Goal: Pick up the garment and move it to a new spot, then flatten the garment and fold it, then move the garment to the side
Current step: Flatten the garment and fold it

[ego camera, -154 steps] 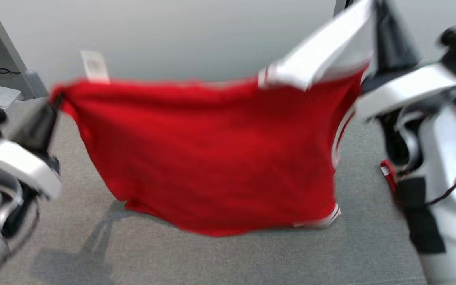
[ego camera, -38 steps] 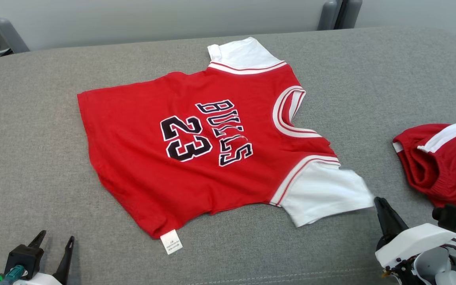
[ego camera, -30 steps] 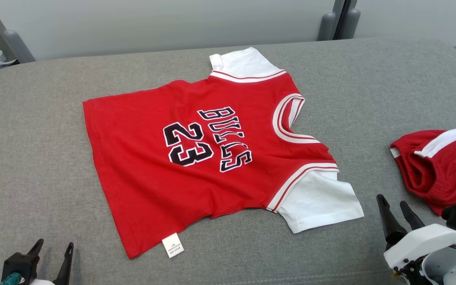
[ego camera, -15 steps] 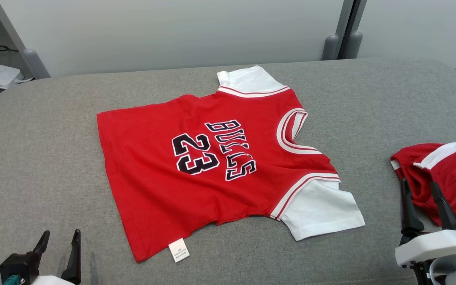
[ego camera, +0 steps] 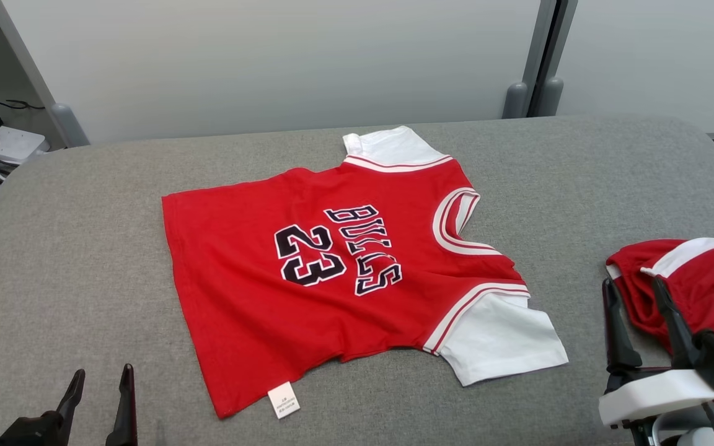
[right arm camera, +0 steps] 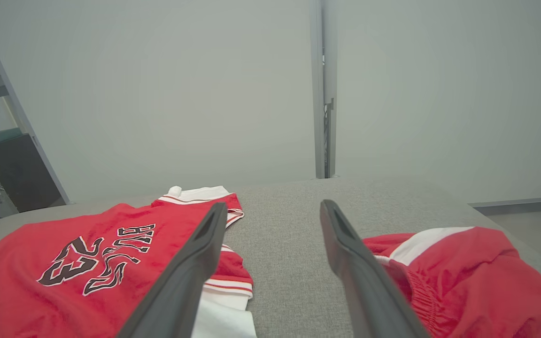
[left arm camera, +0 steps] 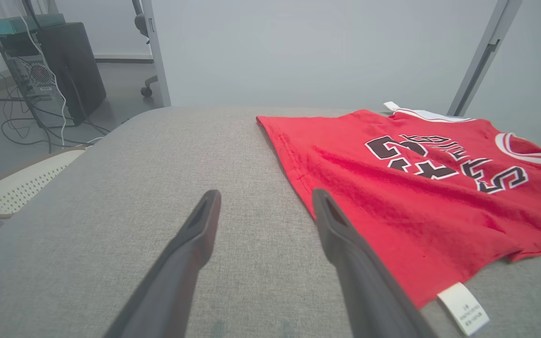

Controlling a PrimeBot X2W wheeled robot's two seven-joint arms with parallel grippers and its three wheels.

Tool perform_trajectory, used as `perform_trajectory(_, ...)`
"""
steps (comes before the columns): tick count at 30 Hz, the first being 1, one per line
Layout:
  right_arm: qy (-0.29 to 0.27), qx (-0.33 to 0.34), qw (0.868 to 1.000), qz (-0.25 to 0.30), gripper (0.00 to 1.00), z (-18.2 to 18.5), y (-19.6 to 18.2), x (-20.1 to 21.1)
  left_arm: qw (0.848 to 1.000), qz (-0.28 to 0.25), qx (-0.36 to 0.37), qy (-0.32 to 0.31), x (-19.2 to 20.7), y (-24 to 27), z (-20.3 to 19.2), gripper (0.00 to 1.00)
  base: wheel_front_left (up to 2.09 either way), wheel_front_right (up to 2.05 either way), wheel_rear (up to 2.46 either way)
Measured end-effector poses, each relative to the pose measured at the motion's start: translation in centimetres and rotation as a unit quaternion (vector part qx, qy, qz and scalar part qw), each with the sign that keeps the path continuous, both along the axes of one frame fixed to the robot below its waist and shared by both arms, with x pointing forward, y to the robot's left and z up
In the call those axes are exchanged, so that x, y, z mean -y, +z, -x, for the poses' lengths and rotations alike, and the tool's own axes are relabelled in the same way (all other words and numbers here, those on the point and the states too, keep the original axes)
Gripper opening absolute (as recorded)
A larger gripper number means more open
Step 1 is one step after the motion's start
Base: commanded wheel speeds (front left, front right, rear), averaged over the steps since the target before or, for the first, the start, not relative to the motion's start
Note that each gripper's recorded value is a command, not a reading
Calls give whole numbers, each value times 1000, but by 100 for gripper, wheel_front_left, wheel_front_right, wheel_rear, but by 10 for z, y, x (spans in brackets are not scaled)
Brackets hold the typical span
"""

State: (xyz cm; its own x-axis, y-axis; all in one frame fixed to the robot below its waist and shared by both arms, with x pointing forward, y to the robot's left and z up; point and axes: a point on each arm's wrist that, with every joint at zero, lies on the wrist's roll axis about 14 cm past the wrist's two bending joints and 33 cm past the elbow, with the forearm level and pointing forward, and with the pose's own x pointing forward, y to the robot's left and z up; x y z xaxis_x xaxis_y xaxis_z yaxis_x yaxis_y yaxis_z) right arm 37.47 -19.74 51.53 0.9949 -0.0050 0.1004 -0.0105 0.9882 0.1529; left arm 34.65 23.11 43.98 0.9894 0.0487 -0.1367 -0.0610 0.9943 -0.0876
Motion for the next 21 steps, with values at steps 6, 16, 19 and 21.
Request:
perform_trajectory(6, 7, 3, 1000, 2, 100, 5, 1, -6, 1000, 4, 15, -3, 4, 8, 2, 100, 0, 0, 0)
perform_trajectory(16, 18, -22, 1000, 2, 100, 14, -16, -14, 1000, 9, 13, -20, 17, 6, 7, 100, 0, 0, 0)
perform_trajectory(19, 18, -36, 999, 1, 100, 15, -25, -14, 1000, 8, 5, -25, 20, 2, 9, 100, 0, 0, 0)
perform_trajectory(21, 20, -56, 998, -2, 100, 16, -38, -15, 999, 7, 3, -33, 24, 0, 9, 100, 0, 0, 0)
